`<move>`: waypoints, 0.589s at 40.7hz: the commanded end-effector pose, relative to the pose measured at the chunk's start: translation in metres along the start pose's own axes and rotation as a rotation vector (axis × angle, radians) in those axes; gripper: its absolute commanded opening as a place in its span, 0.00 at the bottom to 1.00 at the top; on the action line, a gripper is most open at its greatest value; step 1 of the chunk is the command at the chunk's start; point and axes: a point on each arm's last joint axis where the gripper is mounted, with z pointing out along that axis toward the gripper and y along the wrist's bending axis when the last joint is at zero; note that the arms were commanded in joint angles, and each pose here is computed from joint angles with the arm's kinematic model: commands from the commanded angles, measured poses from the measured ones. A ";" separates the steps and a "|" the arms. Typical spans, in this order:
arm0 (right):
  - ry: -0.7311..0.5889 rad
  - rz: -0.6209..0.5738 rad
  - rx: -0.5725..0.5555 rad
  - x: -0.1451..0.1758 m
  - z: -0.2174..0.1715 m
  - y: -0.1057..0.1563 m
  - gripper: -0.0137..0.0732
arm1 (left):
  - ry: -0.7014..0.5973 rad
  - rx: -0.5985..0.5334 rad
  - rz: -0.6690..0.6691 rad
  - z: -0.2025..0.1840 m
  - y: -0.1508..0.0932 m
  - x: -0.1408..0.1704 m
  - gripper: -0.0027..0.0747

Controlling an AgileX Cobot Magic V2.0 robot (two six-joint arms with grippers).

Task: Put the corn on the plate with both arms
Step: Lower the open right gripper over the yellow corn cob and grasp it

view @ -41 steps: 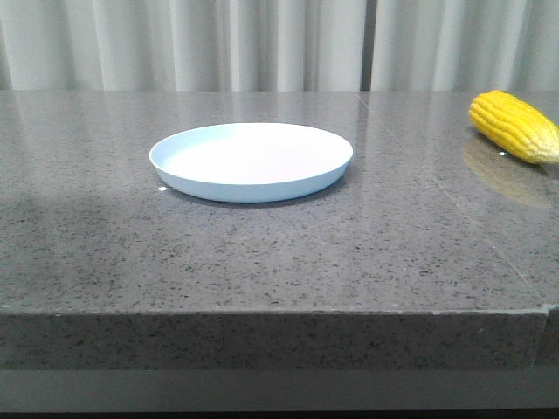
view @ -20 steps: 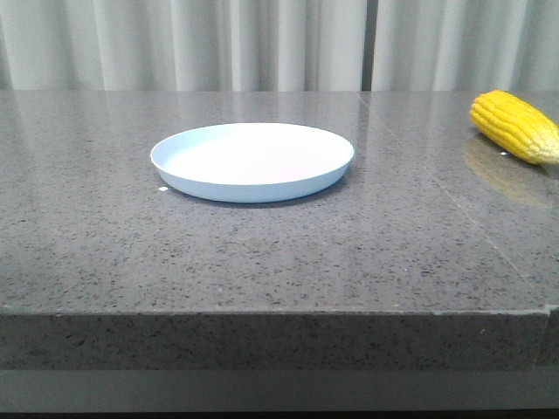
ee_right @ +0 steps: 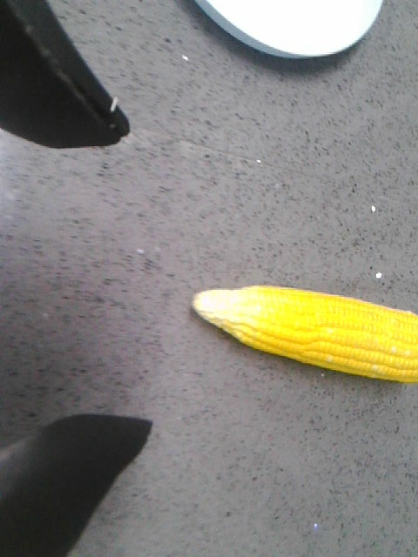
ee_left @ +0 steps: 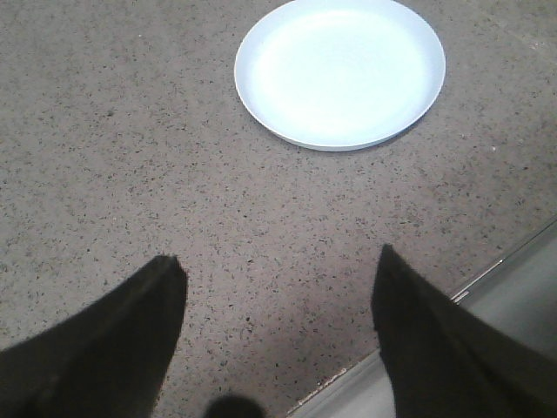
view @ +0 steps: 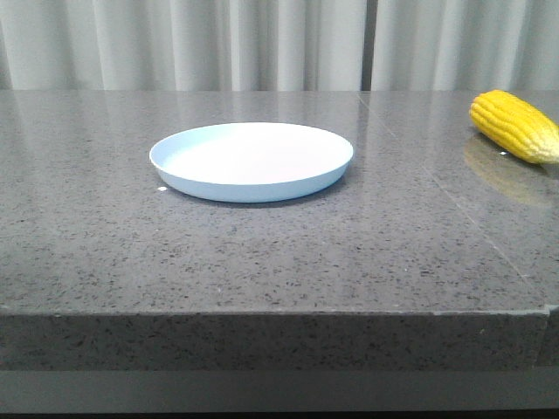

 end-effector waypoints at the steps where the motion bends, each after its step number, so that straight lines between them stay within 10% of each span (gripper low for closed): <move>1: -0.087 -0.007 -0.003 -0.029 0.005 0.001 0.90 | -0.089 0.002 -0.010 -0.006 0.000 -0.012 0.61; 24: 0.084 0.057 0.037 -0.102 0.098 -0.013 0.90 | -0.089 0.002 -0.010 -0.006 0.000 -0.012 0.45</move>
